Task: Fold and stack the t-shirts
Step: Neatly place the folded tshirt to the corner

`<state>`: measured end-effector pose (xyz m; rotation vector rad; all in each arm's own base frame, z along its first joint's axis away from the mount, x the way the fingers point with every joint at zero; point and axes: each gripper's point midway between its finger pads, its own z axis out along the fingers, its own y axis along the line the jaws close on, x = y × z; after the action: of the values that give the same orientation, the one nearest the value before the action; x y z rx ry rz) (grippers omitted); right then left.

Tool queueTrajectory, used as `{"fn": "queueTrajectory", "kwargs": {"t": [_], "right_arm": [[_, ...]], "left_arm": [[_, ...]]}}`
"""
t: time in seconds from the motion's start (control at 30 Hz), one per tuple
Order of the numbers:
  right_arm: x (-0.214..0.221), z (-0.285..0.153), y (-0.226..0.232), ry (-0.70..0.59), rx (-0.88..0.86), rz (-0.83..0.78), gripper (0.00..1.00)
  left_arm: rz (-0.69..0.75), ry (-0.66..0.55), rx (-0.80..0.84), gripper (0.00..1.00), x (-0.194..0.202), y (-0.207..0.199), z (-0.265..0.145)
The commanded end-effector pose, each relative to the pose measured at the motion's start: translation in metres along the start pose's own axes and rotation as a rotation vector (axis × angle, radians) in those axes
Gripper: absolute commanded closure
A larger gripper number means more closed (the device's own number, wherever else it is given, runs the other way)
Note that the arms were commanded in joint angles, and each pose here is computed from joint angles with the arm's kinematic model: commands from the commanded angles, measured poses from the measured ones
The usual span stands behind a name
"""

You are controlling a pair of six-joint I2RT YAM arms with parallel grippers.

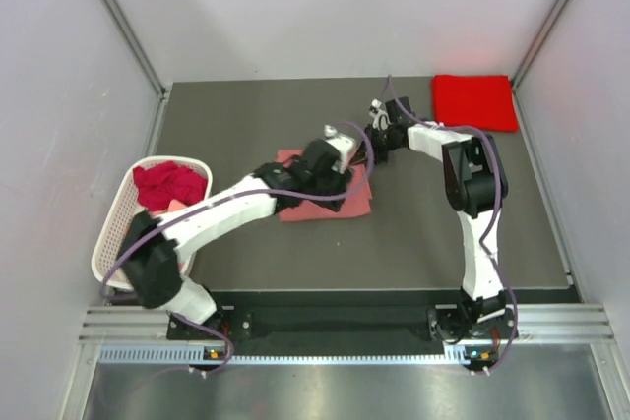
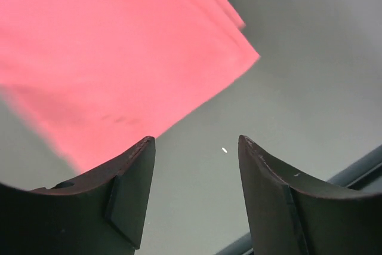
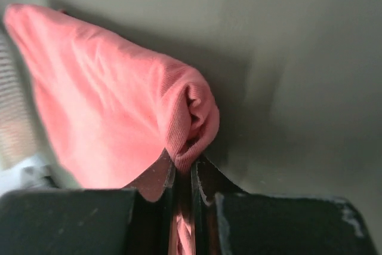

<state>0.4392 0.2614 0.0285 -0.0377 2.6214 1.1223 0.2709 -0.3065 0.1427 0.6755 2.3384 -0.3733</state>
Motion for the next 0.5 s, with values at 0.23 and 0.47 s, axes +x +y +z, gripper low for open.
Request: {"fn": "queueTrajectory", "kwargs": {"t": [0.23,0.47], "right_arm": [[-0.087,-0.133,0.026,-0.253,0.467,-0.568,1.0],[-0.139,-0.218,0.01,-0.32,0.827,-0.614,1.0]], "left_arm": [[-0.259,-0.235,0.005,0.37,0.0,0.056,-0.118],[-0.29,-0.159,0.004,0.37,0.055,0.063,-0.113]]}}
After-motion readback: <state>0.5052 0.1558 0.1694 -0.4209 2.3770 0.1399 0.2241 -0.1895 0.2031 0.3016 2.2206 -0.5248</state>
